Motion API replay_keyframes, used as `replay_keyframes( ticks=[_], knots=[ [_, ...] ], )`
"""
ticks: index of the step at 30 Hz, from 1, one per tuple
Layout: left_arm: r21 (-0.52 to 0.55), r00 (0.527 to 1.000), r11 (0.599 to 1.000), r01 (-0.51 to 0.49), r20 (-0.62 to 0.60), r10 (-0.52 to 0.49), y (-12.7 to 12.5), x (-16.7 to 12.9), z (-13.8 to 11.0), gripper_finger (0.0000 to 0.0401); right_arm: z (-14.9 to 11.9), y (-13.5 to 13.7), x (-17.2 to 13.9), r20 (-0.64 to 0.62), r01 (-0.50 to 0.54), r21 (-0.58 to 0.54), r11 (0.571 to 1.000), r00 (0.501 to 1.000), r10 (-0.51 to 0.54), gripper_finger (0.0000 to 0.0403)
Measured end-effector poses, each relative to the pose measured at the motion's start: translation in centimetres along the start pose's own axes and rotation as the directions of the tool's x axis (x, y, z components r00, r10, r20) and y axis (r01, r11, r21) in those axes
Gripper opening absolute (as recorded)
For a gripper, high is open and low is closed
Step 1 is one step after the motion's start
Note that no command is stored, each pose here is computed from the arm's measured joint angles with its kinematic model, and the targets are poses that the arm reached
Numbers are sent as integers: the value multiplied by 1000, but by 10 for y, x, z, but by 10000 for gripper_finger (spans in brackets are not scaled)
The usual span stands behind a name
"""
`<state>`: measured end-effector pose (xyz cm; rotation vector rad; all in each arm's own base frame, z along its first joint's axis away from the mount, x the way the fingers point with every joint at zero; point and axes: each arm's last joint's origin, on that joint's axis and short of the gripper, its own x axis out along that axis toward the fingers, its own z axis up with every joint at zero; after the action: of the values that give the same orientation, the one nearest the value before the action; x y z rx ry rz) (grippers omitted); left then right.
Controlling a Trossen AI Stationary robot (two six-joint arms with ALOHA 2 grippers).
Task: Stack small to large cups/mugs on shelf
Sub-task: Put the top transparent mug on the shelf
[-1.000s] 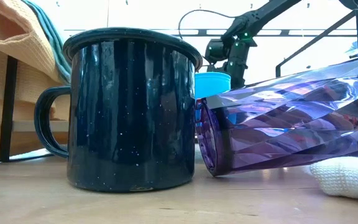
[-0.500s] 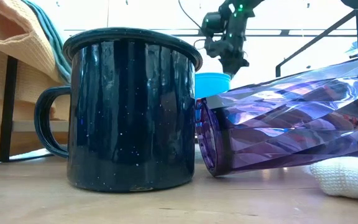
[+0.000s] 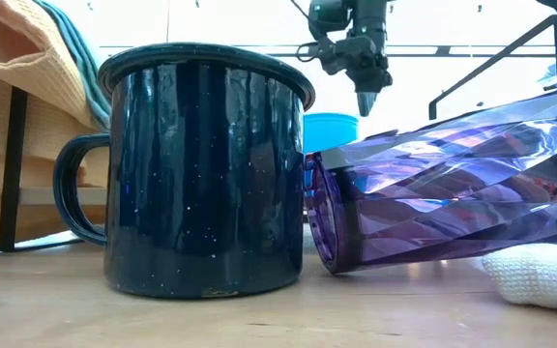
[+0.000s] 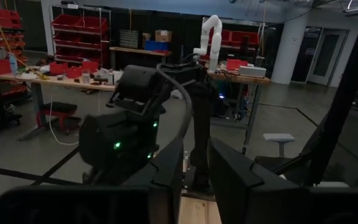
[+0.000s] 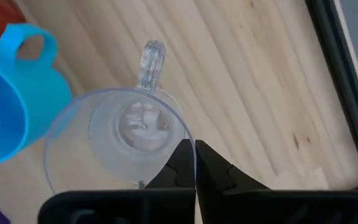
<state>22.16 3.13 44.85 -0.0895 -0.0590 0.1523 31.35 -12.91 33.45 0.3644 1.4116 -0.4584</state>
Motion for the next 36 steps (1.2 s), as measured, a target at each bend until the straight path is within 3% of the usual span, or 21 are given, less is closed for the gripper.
replay_keyframes(
  ticks=[14, 29, 36],
  knots=[
    [26, 1000, 1000, -1, -6, 1, 0, 0, -1, 86, -42, 19, -34, 37, -41, 141, 989, 999, 36, 0],
    [26, 1000, 1000, -1, -3, 1, 0, 0, 0, 85, -63, 58, 7, 0, -83, 209, 974, 996, 85, 0],
    [26, 1000, 1000, 2, -2, -2, 0, 0, 0, 76, -69, 60, 24, -63, -67, 258, 964, 994, 86, 0]
  ],
)
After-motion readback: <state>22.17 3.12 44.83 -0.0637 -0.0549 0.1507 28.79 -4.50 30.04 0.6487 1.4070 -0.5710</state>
